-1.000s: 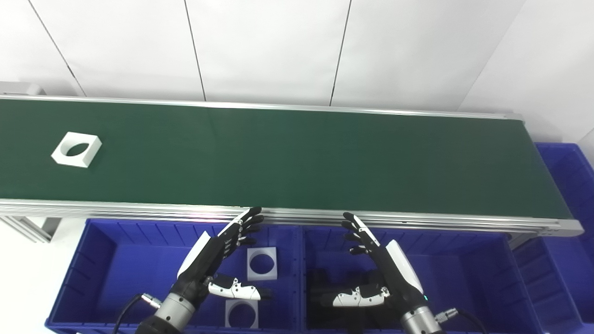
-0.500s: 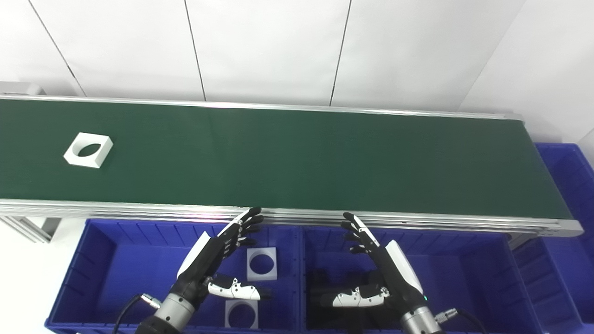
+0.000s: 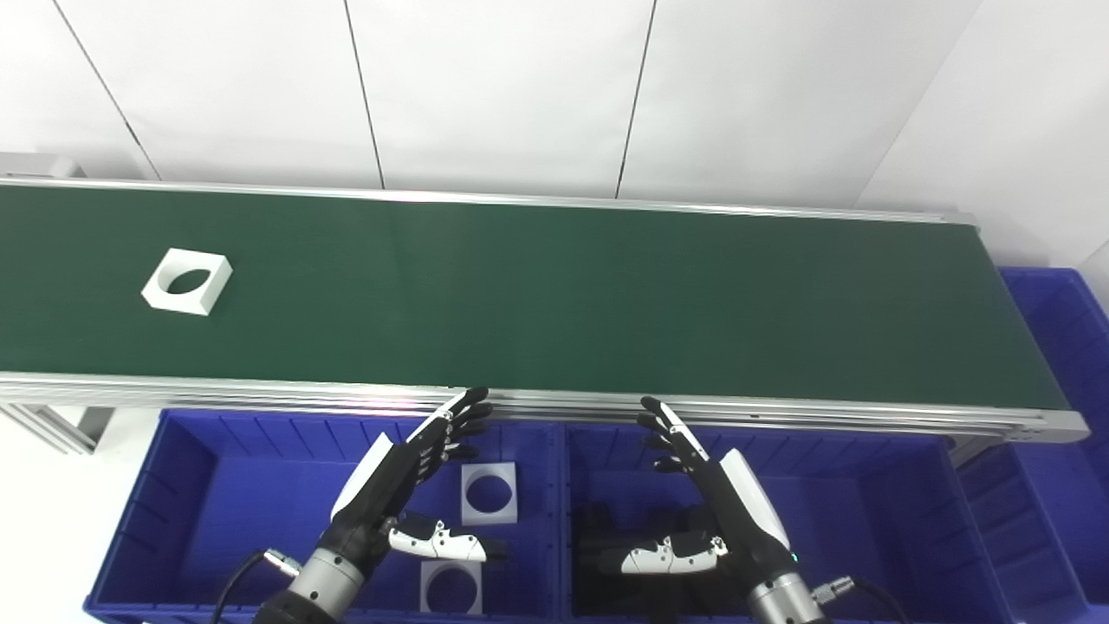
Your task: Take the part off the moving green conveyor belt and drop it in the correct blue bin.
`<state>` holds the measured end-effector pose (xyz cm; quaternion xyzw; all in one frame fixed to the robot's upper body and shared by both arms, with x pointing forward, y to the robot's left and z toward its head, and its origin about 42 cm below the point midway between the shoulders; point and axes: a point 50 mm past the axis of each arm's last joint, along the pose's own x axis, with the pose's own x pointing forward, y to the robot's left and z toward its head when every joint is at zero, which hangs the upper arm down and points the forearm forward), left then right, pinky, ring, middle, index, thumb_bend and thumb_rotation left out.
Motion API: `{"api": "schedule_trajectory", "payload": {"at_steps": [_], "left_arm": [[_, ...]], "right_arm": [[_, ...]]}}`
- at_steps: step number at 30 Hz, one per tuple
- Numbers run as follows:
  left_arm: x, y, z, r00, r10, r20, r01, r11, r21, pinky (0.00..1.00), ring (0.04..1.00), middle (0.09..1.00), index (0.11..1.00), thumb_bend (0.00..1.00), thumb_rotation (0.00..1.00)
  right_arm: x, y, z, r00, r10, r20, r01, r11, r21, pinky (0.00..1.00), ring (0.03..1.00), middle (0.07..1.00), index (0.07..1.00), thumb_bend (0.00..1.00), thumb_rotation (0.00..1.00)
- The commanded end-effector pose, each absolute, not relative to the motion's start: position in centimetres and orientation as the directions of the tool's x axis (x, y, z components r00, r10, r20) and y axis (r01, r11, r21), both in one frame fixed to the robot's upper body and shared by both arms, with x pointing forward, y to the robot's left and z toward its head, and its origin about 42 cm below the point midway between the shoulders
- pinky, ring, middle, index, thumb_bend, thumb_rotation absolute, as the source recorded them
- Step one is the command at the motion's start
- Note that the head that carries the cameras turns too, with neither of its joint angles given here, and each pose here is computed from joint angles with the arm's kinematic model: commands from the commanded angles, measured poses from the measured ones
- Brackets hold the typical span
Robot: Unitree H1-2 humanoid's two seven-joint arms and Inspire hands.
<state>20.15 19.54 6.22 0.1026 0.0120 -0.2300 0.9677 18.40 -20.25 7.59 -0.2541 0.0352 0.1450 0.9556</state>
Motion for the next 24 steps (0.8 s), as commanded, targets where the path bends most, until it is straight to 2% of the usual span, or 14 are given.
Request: {"api": "schedule_trajectory", "payload": {"at_steps": [1, 7, 11, 16, 24], "left_arm": [[20.7, 19.1, 6.8, 0.894, -0.447, -0.024, 0.443, 0.876, 0.193, 0.81, 0.879, 0.911, 0.932, 0.80, 0.10], [20.7, 17.8, 6.1, 0.891, -0.453, -0.027, 0.449, 0.872, 0.195, 0.80, 0.864, 0.906, 0.931, 0.81, 0.07], [20.9, 17.5, 5.7, 0.891, -0.454, -0.018, 0.446, 0.868, 0.217, 0.78, 0.852, 0.897, 0.904, 0.83, 0.06], [21.1, 17.3, 5.4, 0.895, -0.445, -0.018, 0.438, 0.872, 0.220, 0.75, 0.840, 0.890, 0.884, 0.86, 0.05], [21.4, 17.2, 5.1, 0.896, -0.444, -0.014, 0.437, 0.875, 0.209, 0.75, 0.837, 0.884, 0.882, 0.88, 0.04]], "right_arm": [[18.6, -20.5, 8.5, 0.958, 0.284, -0.052, -0.273, 0.836, -0.475, 0.77, 0.858, 0.913, 0.973, 0.84, 0.14], [18.5, -22.0, 7.7, 0.957, 0.287, -0.040, -0.272, 0.843, -0.464, 0.75, 0.860, 0.925, 0.986, 0.82, 0.11], [18.7, -22.3, 7.2, 0.958, 0.281, -0.059, -0.277, 0.849, -0.451, 0.79, 0.886, 0.943, 0.999, 0.81, 0.11], [18.8, -22.4, 6.9, 0.958, 0.281, -0.061, -0.278, 0.851, -0.446, 0.84, 0.909, 0.949, 1.000, 0.81, 0.04], [19.2, -22.4, 6.6, 0.959, 0.278, -0.055, -0.273, 0.854, -0.443, 0.84, 0.908, 0.950, 1.000, 0.81, 0.02]]}}
